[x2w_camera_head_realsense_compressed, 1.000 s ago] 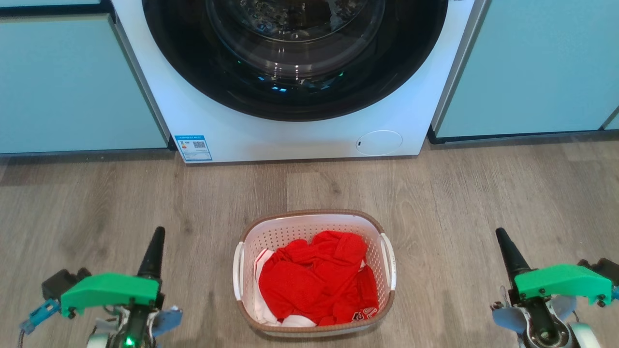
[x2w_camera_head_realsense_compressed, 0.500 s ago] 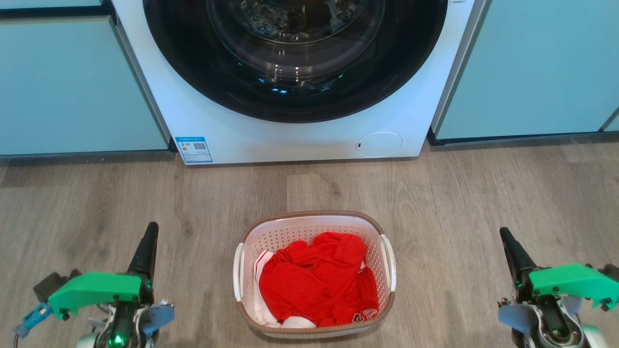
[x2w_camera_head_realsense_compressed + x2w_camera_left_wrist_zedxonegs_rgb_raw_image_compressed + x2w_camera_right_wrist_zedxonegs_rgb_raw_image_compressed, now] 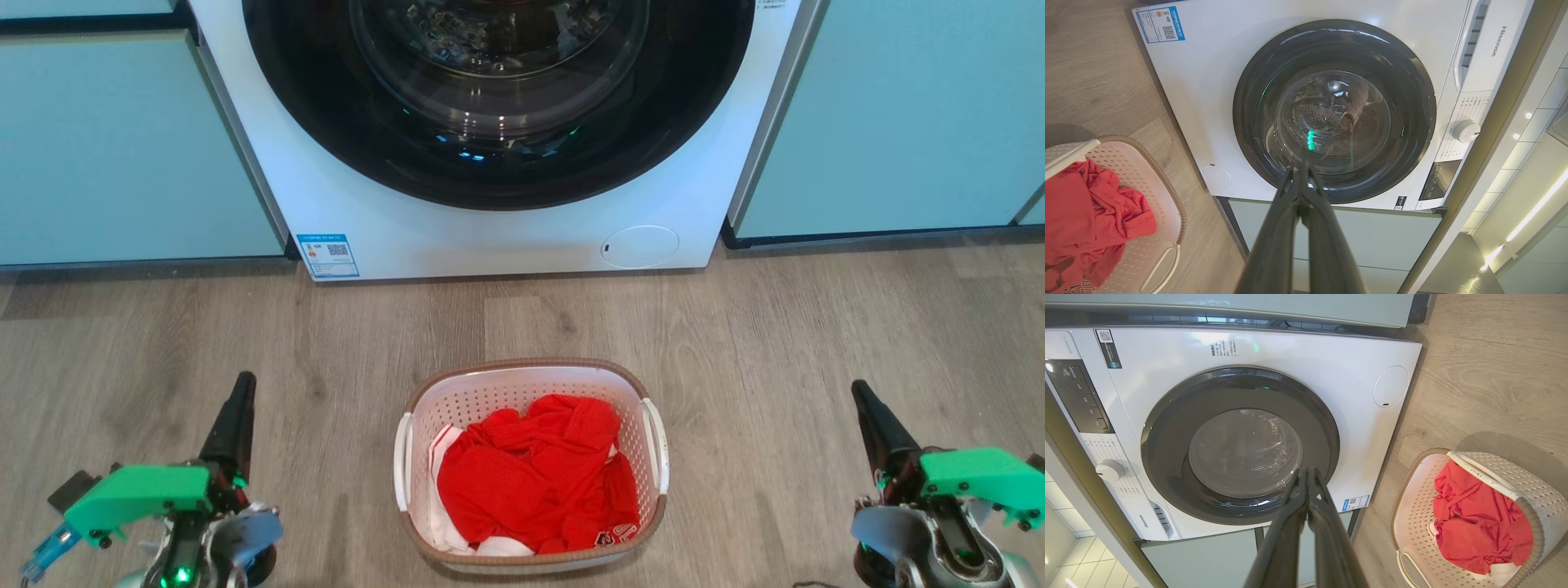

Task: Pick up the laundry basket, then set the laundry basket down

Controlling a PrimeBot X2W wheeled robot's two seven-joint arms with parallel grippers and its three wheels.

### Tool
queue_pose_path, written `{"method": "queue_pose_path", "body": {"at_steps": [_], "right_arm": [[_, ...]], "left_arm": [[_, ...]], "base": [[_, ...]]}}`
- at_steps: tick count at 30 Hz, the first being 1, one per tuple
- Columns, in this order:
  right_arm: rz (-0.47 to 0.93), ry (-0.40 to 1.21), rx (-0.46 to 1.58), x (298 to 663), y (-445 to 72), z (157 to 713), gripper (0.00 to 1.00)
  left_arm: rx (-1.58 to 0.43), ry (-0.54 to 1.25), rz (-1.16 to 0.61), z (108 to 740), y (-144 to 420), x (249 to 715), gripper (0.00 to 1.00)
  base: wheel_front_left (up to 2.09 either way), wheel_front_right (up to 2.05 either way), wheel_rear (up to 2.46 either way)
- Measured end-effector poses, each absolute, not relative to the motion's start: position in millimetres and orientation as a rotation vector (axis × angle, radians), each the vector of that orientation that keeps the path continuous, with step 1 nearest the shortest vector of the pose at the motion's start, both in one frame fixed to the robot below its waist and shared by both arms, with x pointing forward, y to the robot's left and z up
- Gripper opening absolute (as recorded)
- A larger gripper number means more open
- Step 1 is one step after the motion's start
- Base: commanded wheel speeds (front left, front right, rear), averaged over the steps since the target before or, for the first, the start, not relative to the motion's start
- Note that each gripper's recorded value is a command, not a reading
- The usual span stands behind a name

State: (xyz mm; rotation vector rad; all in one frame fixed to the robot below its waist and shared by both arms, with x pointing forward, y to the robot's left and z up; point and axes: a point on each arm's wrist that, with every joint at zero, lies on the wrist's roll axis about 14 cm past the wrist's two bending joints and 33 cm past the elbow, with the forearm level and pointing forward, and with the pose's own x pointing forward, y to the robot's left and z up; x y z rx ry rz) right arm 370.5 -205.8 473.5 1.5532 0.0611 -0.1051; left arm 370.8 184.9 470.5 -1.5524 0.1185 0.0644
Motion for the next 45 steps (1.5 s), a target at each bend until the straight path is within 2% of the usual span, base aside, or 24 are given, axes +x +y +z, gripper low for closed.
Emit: {"method": "queue_pose_path", "body": {"at_steps": [45], "right_arm": [[-0.090, 0.048, 1.582, 374.6, -206.2, 479.1, 0.00]], "left_arm": [[-1.580, 0.096, 0.069, 473.0, 190.8, 371.5, 0.00]], "base": [[0.00, 0.00, 0.00]]}}
